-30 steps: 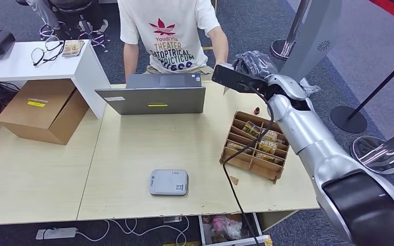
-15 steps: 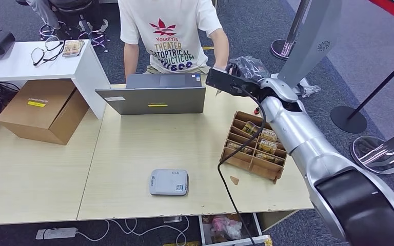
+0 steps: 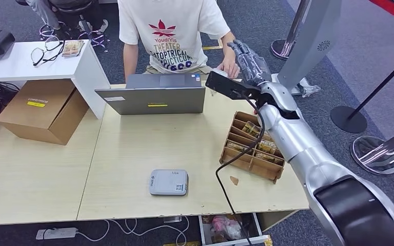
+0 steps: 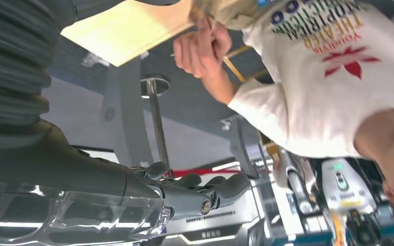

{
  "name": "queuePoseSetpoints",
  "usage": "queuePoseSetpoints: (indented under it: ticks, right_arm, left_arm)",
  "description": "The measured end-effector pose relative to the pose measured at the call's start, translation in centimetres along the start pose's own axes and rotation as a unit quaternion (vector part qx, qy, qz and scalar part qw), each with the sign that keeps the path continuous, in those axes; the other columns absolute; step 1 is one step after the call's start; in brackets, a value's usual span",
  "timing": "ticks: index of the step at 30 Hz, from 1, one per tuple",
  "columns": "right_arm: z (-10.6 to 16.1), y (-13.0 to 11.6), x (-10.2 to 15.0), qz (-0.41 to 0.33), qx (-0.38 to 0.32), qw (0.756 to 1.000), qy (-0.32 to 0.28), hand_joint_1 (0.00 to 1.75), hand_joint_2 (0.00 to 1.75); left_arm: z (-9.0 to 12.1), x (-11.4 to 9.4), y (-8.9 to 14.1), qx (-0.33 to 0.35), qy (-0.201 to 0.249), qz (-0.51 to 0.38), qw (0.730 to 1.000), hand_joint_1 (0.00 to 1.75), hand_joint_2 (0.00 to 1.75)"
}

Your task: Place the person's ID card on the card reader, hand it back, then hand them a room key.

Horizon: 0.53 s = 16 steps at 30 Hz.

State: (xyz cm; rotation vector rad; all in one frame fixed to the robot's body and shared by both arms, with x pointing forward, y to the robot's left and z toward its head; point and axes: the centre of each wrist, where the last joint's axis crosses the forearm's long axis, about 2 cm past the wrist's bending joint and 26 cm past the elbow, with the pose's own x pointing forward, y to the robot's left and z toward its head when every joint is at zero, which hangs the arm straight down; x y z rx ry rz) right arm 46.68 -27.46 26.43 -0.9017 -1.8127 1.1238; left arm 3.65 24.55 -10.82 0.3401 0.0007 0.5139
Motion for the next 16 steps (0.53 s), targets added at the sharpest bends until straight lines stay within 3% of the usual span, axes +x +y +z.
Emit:
queuePoseSetpoints:
  ticks: [9,16]
  right_arm:
    - [3.8,1.9,1.1,-0.083,-0.147,0.985,-0.025,0.00,1.75]
    - [7.2,2.9,2.1,-0.186,-0.202,0.961,-0.023,0.00,1.75]
  left_arm:
    - [0.0,0.0,0.0,0.001,-0.001,0.000,1.000,0.00,0.00]
    - [0.0,0.0,0.0,0.004,-0.004,0.003,1.000,0.00,0.00]
